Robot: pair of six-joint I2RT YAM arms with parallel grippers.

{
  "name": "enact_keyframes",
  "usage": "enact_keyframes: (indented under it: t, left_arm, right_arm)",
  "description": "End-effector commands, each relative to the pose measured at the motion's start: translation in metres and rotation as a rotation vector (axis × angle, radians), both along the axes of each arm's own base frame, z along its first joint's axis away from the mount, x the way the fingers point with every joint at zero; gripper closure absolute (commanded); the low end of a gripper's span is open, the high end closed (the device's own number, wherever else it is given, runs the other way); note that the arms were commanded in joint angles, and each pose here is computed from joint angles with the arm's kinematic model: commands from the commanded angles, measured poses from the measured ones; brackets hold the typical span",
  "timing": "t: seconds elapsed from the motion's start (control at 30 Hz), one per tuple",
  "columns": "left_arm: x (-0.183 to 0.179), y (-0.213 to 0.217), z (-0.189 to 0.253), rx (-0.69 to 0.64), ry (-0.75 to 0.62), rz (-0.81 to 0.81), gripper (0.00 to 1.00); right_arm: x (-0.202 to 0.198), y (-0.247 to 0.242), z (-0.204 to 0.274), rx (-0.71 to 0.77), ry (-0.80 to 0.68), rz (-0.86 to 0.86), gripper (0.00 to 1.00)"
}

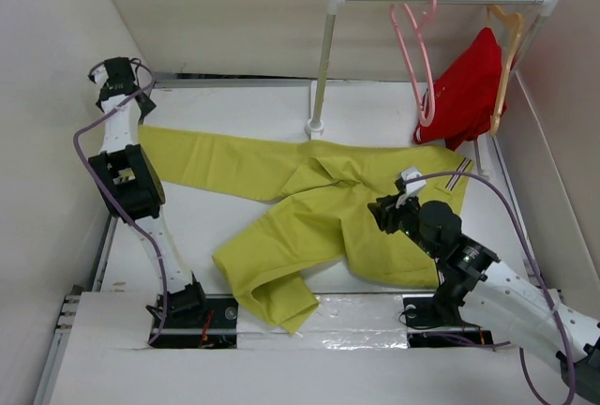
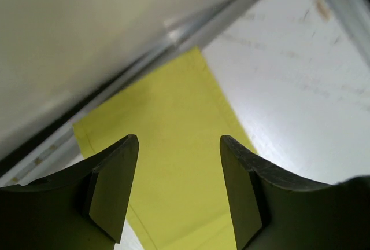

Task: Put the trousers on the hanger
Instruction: Flatten out the trousers at the center of the board.

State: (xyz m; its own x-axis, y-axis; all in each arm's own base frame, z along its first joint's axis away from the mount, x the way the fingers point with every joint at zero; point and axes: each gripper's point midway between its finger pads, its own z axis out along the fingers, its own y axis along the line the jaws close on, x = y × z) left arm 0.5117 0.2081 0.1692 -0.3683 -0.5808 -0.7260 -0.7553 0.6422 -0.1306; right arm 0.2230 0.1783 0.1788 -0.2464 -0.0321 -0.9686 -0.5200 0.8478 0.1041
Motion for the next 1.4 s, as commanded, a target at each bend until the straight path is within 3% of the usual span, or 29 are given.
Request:
enact_keyframes:
  t: [0.0, 0.07, 0.1, 0.2, 0.3, 0.33, 0.43, 0.47, 0.5, 0.63, 0.73, 0.93, 1.07, 1.13, 1.27, 1.37]
  left_arm:
    - [0.011, -0.029, 0.014, 0.000, -0.051, -0.086, 0.43]
    - [0.012, -0.044, 0.018, -0.004, -0.050, -0.118, 0.43]
    - [0.014, -0.053, 0.021, -0.010, -0.058, -0.138, 0.43]
    - [0.018, -0.116, 0.031, -0.030, -0.084, -0.282, 0.45]
    - [0.009, -0.217, 0.040, -0.057, -0.124, -0.481, 0.47]
    - [-0.007, -0.272, 0.039, -0.076, -0.137, -0.578, 0.48]
    - [-0.042, -0.342, 0.033, -0.125, -0.149, -0.691, 0.49]
    - [-0.071, -0.370, 0.027, -0.159, -0.162, -0.754, 0.50]
    - [-0.084, -0.381, 0.027, -0.198, -0.195, -0.759, 0.50]
    - [-0.134, -0.363, -0.004, -0.234, -0.224, -0.702, 0.48]
    - [-0.153, -0.328, -0.031, -0.175, -0.182, -0.587, 0.37]
    - [-0.147, -0.367, -0.056, -0.255, -0.164, -0.679, 0.35]
    - [-0.133, -0.391, -0.060, -0.332, -0.195, -0.731, 0.36]
    - [-0.134, -0.397, -0.063, -0.340, -0.194, -0.747, 0.37]
    - [-0.132, -0.393, -0.075, -0.318, -0.178, -0.732, 0.37]
    - [-0.129, -0.392, -0.084, -0.308, -0.169, -0.721, 0.37]
  right_arm:
    - [0.007, -0.002, 0.026, 0.021, -0.043, -0.042, 0.64]
    - [0.009, -0.002, 0.022, 0.014, -0.024, -0.057, 0.81]
    - [0.010, -0.003, 0.019, 0.014, -0.015, -0.064, 1.00]
    - [0.015, -0.010, 0.006, 0.016, 0.028, -0.129, 1.00]
    - [0.020, -0.017, -0.007, 0.027, 0.064, -0.175, 1.00]
    - [0.022, -0.019, -0.012, 0.034, 0.082, -0.186, 0.97]
    - [0.028, -0.029, -0.021, 0.035, 0.113, -0.211, 0.90]
    - [0.029, -0.030, -0.024, 0.036, 0.120, -0.207, 0.88]
    - [0.031, -0.030, -0.027, 0.024, 0.117, -0.190, 0.75]
    - [0.029, -0.011, -0.038, 0.006, 0.164, -0.055, 0.53]
    - [0.031, 0.010, -0.041, 0.020, 0.169, 0.032, 0.40]
    - [0.032, 0.041, -0.062, -0.093, 0.226, 0.141, 0.19]
    - [0.057, 0.050, -0.059, -0.137, 0.211, 0.095, 0.18]
    - [0.064, 0.055, -0.064, -0.148, 0.216, 0.095, 0.23]
    - [0.058, 0.059, -0.096, -0.220, 0.321, 0.144, 0.52]
    - [0.032, 0.056, -0.113, -0.212, 0.373, 0.192, 0.64]
